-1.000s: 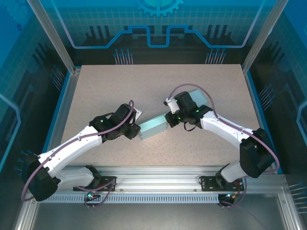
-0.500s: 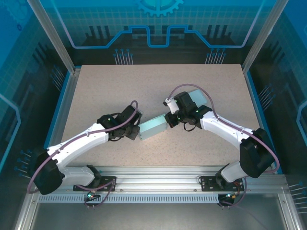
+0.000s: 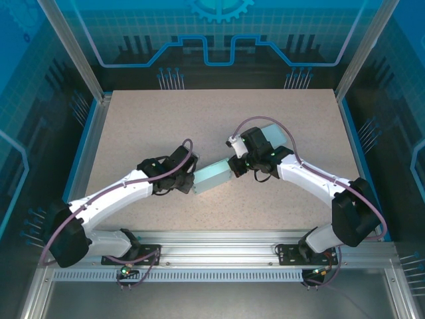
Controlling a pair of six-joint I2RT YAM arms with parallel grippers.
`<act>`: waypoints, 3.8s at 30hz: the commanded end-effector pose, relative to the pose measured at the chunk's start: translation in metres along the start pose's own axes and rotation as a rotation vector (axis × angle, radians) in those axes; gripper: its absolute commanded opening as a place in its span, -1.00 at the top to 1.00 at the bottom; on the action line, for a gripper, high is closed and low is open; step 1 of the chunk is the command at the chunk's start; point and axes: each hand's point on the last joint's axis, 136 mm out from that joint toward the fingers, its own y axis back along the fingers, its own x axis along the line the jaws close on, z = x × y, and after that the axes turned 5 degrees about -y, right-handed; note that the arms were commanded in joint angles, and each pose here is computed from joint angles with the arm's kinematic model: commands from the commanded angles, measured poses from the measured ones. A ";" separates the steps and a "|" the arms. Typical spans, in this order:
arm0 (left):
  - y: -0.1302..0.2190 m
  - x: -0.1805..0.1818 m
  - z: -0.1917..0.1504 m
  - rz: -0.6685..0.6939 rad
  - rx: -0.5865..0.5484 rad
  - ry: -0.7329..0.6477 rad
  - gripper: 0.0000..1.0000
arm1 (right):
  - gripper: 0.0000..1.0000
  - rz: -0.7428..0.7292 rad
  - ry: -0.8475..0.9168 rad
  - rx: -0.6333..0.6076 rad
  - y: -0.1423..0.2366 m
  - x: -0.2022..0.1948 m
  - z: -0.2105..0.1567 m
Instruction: Fold the paper box
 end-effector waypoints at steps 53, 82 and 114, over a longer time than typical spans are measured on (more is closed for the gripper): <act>0.004 -0.017 0.044 -0.398 -0.057 0.362 1.00 | 1.00 -0.010 0.071 0.080 -0.014 0.014 -0.022; -0.012 0.000 0.022 -0.385 -0.032 0.461 1.00 | 1.00 -0.008 0.066 0.086 -0.015 0.014 -0.024; 0.009 0.008 0.022 -0.286 -0.082 0.402 -0.17 | 1.00 -0.028 0.045 0.084 -0.022 0.010 -0.025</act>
